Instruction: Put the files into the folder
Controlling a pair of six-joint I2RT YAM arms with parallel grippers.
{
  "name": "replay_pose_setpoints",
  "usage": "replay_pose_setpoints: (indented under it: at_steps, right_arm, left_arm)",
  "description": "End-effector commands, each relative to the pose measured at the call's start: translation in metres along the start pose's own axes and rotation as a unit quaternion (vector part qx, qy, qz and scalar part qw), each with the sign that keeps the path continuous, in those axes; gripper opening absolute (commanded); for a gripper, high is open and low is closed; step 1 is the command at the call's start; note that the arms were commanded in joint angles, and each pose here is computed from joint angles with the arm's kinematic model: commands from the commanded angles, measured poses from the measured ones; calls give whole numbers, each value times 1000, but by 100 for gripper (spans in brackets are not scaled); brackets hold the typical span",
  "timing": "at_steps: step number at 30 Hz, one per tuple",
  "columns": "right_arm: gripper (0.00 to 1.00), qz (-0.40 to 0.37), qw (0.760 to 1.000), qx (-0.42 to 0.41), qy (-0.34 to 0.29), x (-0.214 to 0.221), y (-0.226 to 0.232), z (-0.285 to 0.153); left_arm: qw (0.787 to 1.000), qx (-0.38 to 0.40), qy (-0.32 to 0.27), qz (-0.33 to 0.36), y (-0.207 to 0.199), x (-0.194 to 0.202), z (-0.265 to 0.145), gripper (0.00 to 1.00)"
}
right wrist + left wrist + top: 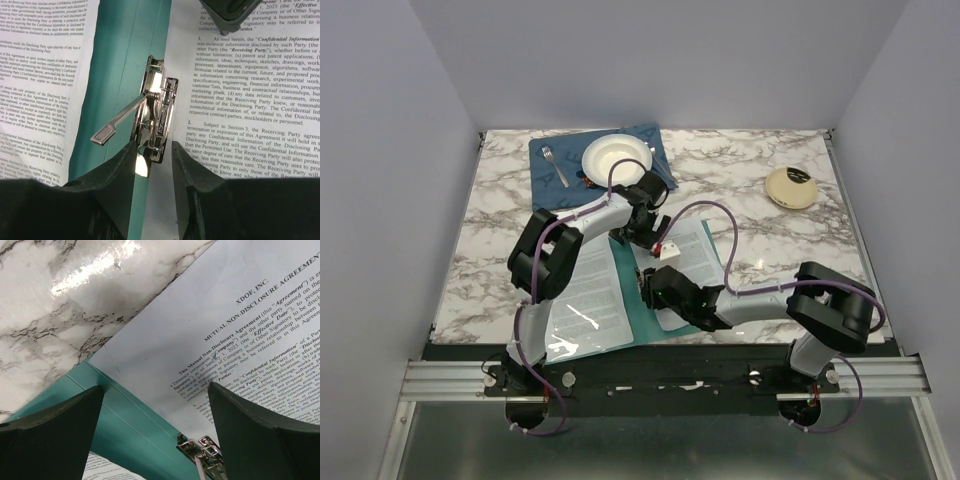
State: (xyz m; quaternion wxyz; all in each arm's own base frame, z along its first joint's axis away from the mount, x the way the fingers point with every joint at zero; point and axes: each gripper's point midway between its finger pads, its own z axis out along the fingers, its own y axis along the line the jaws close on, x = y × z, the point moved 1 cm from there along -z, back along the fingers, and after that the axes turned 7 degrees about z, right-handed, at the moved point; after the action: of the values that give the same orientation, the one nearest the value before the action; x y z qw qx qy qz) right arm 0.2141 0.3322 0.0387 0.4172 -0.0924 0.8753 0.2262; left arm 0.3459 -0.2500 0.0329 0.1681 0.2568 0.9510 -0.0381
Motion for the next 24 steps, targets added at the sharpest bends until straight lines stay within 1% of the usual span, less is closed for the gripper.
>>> replay_pose_setpoints:
  at_steps: [1, 3, 4, 9, 12, 14, 15, 16, 17, 18, 19, 20, 21, 23, 24]
  right_arm:
    - [43, 8, 1000, 13, -16, -8, -3, -13]
    - [42, 7, 1000, 5, -27, -14, -2, -19]
    - [41, 14, 999, -9, -43, -26, 4, -26]
    - [40, 12, 995, -47, -92, -56, 16, -42]
    - [40, -1, 993, -37, -110, -66, 16, -40]
    - [36, -2, 993, 5, -118, -67, 4, -34]
    - [36, -5, 993, 39, -109, -60, -11, -33]
    - [39, 22, 988, 89, -127, -65, -27, -34]
    - [42, 29, 983, 123, -129, -63, -41, -35]
    - [45, 20, 980, 163, -115, -53, -58, -38]
    - [51, 44, 971, 195, -132, -54, -71, -41]
    - [53, 53, 966, 217, -132, -54, -82, -43]
    - [55, 43, 961, 246, -118, -47, -96, -48]
    - [61, 93, 942, 294, -132, -52, -116, -53]
    - [64, 84, 931, 336, -113, -44, -134, -64]
  left_arm:
    - [999, -25, 42, 5, 13, 25, 6, 99]
    - [999, -26, 42, 6, 14, 26, 6, 99]
    - [999, -27, 43, 6, 14, 26, 6, 99]
    - [999, -26, 43, 6, 14, 27, 6, 99]
    - [999, -26, 43, 5, 14, 28, 6, 99]
    - [999, -26, 43, 6, 14, 28, 6, 99]
    - [999, -27, 43, 6, 14, 28, 5, 99]
    - [999, -28, 42, 7, 15, 27, 5, 99]
    - [999, -28, 42, 7, 15, 28, 4, 99]
    - [999, -29, 39, 6, 15, 27, 4, 99]
    - [999, -29, 39, 6, 15, 27, 4, 99]
    - [999, -29, 39, 6, 15, 27, 4, 99]
    - [999, -28, 38, 5, 15, 26, 4, 99]
    - [999, -25, 38, 3, 13, 26, 4, 99]
    - [999, -24, 37, 2, 13, 25, 4, 99]
